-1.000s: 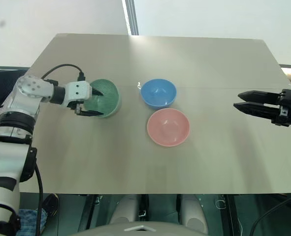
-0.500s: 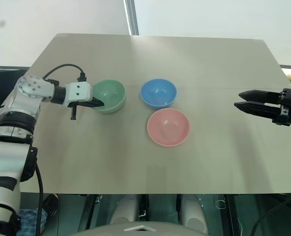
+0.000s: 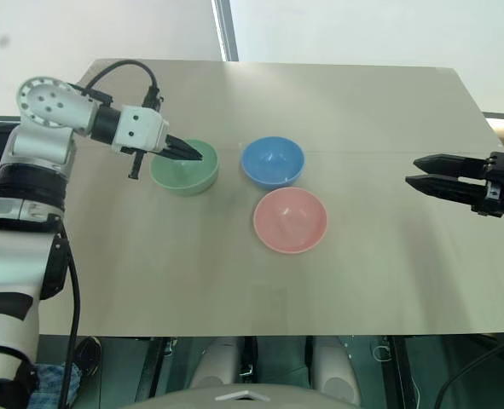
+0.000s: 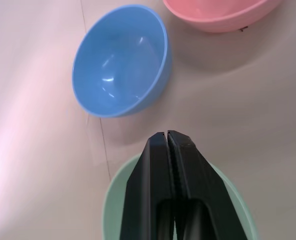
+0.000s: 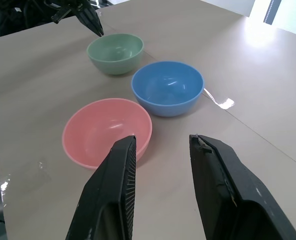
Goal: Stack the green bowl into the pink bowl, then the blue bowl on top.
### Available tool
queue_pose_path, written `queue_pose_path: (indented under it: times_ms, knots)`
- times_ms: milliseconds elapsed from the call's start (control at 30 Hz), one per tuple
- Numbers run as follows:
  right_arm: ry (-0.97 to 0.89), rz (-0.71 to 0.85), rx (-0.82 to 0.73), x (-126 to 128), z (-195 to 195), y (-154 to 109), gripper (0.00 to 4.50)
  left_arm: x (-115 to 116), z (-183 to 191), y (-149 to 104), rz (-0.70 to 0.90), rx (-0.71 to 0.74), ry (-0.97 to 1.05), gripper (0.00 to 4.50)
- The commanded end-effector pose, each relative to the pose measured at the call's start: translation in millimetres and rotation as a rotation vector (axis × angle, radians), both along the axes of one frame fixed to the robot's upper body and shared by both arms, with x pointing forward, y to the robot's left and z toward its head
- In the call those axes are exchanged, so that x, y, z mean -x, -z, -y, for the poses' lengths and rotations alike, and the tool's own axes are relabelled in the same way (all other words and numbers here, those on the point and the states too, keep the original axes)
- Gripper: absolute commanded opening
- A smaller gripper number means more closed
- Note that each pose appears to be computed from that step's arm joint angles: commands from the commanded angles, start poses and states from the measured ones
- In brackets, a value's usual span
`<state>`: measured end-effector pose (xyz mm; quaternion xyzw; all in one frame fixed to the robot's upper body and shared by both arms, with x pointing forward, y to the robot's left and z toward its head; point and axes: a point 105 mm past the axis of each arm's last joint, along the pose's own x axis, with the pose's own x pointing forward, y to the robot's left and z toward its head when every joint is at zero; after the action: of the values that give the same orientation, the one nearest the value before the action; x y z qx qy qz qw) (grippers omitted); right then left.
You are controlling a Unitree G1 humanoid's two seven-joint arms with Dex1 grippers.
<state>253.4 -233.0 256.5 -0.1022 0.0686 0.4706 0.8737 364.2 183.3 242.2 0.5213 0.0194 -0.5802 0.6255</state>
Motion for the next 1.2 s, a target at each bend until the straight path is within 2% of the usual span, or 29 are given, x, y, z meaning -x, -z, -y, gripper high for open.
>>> queue_pose_path:
  times_ms: [33, 233, 333, 467, 1133, 1200]
  knots:
    - [-0.009, 0.047, 0.003, 4.4, -1.5, -8.4, 1.91, 2.6, -11.1, -10.4, -0.007, 0.049, -0.054, 1.57]
    - [-0.009, 0.041, 0.008, 3.4, -0.7, -8.5, 1.91, 5.5, -20.6, -2.4, -0.045, 0.062, -0.093, 4.42]
    - [-0.013, 0.04, 0.01, 2.8, -1.1, -9.4, 1.91, 1.9, -23.1, 8.8, -0.045, 0.049, -0.117, 4.48]
    - [-0.014, 0.041, 0.013, 2.8, -0.4, -10.4, 1.91, 1.9, -30.2, 32.7, -0.098, -0.044, -0.133, 4.48]
    - [0.007, 0.036, 0.024, 5.0, 3.3, -9.4, 1.91, -14.8, -12.7, 73.4, -0.112, -0.101, -0.121, 4.48]
    - [0.008, 0.035, 0.026, 5.4, 3.6, -8.5, 1.91, -15.7, -11.2, 72.7, -0.109, -0.095, -0.116, 3.96]
